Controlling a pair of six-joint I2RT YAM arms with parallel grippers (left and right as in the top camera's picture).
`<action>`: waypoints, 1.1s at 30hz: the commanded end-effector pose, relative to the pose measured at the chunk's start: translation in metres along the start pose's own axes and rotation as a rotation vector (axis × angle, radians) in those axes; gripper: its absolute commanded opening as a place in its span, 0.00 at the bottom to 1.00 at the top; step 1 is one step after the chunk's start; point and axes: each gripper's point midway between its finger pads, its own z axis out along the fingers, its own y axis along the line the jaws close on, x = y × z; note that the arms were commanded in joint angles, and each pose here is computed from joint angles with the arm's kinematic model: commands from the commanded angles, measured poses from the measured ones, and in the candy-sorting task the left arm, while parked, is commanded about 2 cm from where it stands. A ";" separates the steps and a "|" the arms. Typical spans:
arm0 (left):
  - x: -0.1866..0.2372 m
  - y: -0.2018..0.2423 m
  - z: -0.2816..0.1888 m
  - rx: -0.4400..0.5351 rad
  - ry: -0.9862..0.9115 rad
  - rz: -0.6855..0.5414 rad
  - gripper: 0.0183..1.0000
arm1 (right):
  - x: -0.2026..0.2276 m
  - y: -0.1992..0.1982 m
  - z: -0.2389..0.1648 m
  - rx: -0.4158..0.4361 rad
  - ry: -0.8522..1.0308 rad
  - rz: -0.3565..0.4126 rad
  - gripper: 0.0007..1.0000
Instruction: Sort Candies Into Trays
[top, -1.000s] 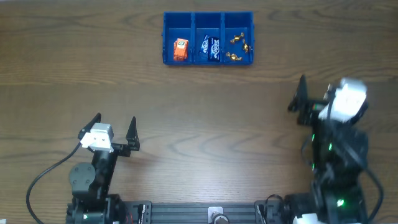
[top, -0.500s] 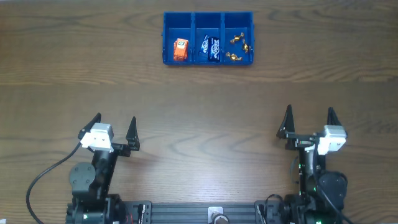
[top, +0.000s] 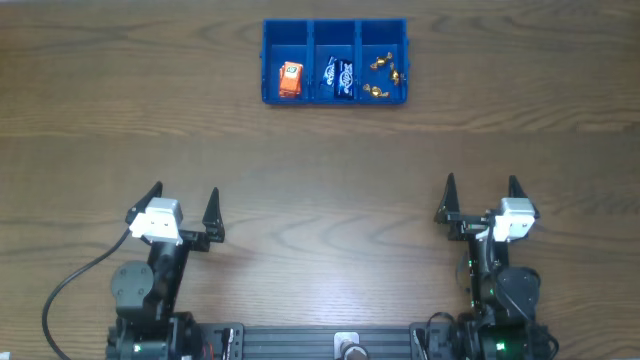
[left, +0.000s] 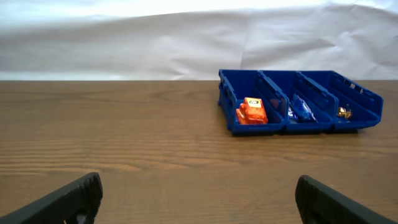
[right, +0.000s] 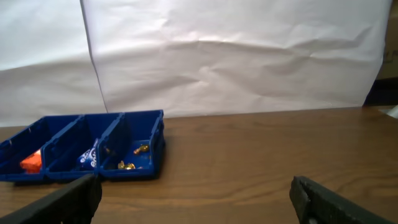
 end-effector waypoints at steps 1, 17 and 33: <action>0.016 -0.001 0.001 0.010 0.045 -0.018 1.00 | 0.012 0.000 -0.001 -0.005 0.050 -0.015 1.00; 0.016 -0.001 0.001 0.010 0.045 -0.018 1.00 | 0.028 -0.001 -0.002 -0.002 0.112 -0.022 1.00; 0.016 -0.001 0.001 0.010 0.045 -0.018 1.00 | 0.028 -0.001 -0.002 -0.002 0.112 -0.022 1.00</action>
